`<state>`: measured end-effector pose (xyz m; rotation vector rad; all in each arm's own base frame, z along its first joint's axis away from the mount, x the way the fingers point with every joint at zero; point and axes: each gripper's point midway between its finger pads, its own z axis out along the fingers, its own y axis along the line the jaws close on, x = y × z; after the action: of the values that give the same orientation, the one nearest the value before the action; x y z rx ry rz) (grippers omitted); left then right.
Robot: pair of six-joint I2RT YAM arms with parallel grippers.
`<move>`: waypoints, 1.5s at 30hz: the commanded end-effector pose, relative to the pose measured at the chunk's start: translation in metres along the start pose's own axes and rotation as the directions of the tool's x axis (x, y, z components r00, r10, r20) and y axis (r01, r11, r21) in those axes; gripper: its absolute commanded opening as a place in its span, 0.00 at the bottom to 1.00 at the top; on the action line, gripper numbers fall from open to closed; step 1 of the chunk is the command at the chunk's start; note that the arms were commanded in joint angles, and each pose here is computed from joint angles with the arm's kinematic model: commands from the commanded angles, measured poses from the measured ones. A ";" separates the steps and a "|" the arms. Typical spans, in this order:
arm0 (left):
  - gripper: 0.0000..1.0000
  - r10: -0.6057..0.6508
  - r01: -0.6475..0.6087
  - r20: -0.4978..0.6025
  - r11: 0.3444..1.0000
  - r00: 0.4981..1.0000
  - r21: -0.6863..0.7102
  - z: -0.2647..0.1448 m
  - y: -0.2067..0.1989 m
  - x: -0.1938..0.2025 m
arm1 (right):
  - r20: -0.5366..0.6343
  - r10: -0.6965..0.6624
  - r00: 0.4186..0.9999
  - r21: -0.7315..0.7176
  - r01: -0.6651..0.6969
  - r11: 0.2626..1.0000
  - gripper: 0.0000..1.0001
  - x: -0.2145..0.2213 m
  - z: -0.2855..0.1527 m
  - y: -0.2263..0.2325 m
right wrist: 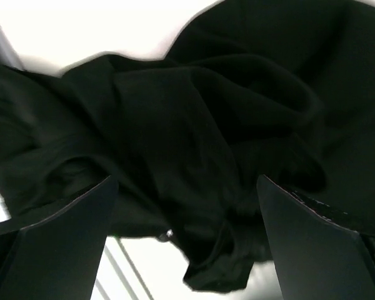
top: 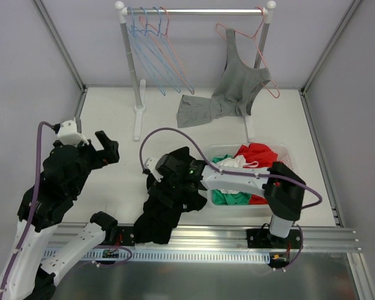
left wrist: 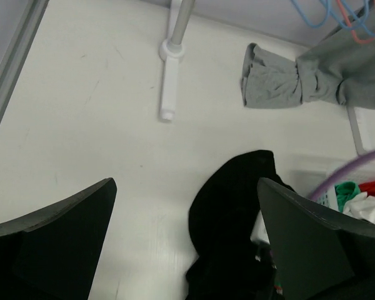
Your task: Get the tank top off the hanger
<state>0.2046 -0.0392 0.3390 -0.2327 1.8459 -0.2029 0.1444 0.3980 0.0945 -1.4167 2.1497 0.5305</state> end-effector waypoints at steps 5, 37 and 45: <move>0.99 0.080 -0.079 -0.048 0.996 0.996 0.031 -0.023 0.024 0.043 | -0.253 -0.057 0.966 0.041 0.069 0.997 0.99 0.046 0.062 -0.008; 0.99 0.052 -0.052 -0.009 0.999 0.999 -0.011 -0.006 0.049 0.097 | 0.599 0.074 0.798 0.156 -0.207 0.966 0.00 -0.096 -0.276 -0.056; 0.99 0.050 -0.050 -0.006 0.999 0.999 -0.013 -0.006 0.049 0.097 | 0.683 0.098 0.724 0.185 -0.301 0.936 0.00 -0.062 -0.337 -0.078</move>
<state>0.1653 -0.0190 0.2304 -0.1878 1.9004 -0.1614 0.1776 0.2387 0.3782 -0.7315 1.7339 0.6290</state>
